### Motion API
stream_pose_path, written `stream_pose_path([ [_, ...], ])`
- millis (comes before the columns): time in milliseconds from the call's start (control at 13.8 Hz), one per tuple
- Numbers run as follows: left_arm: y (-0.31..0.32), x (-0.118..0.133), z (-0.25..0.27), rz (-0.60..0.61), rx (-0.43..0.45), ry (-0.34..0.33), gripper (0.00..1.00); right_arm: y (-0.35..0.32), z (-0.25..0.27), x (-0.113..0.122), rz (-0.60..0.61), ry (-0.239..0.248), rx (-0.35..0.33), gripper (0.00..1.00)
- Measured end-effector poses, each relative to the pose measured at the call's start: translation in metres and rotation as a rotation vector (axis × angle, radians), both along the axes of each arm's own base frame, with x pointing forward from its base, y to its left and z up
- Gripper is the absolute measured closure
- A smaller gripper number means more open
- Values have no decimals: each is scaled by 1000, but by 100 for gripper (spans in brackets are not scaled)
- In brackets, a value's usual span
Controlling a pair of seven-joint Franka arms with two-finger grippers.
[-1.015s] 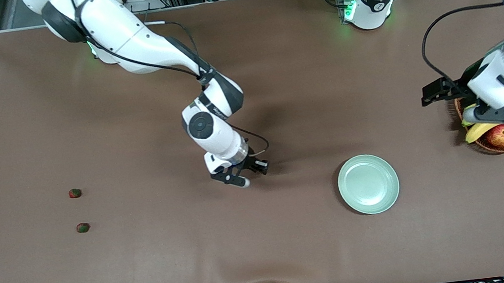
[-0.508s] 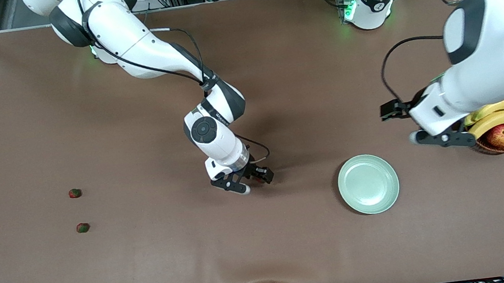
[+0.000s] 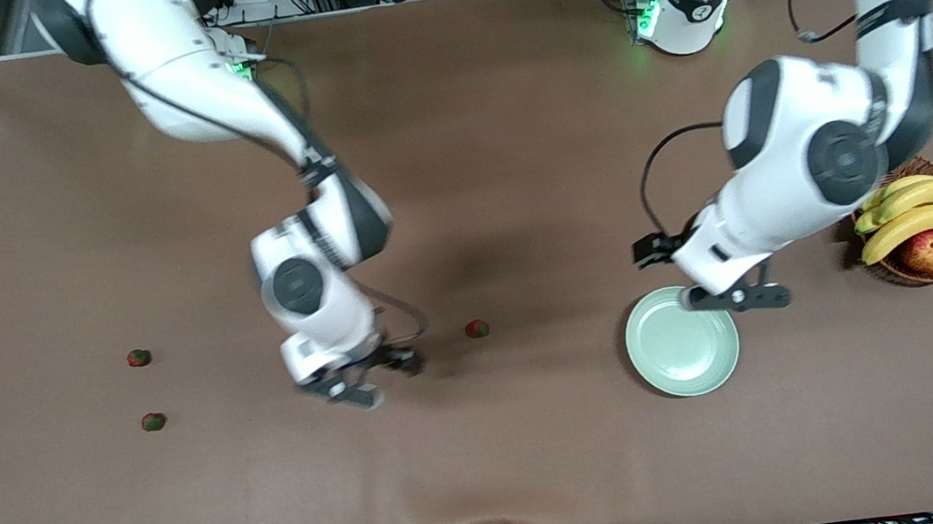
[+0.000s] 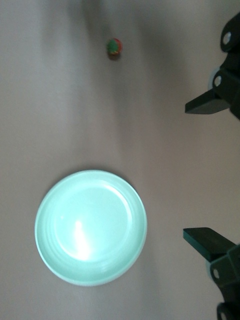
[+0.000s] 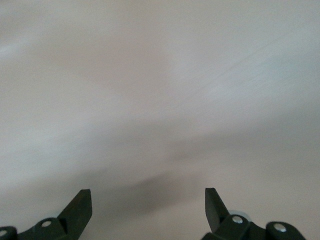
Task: Collect all strawberries into plate
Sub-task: 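Return the right gripper to the strawberries while the left gripper lowers, then grasp the strawberry with the left gripper while the right gripper grasps another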
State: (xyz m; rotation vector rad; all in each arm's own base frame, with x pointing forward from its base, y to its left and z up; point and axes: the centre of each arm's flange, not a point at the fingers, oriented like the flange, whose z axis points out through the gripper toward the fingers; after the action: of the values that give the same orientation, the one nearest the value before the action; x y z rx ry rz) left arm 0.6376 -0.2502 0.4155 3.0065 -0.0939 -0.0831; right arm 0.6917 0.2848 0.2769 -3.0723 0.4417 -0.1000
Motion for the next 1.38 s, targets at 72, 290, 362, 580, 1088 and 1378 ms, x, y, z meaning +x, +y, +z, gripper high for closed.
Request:
stream_pose_path([
  [72, -16, 1, -11, 17, -4, -20, 0, -42, 1, 11, 29, 33, -35, 0],
  [290, -61, -2, -32, 66, -19, -66, 0, -161, -1, 31, 95, 109, -114, 0],
  [362, -70, 0, -37, 80, -33, -85, 0, -192, -1, 34, 110, 120, -125, 0],
  [580, -100, 1, -62, 118, -82, -138, 0, -275, -3, 38, 184, 140, -123, 0],
  [1088, -194, -30, -160, 27, -130, -241, 0, -307, 9, 33, 253, 178, -104, 0],
  [1378, -212, -44, -210, -18, -124, -252, 0, -307, 13, 32, 257, 180, -101, 0],
])
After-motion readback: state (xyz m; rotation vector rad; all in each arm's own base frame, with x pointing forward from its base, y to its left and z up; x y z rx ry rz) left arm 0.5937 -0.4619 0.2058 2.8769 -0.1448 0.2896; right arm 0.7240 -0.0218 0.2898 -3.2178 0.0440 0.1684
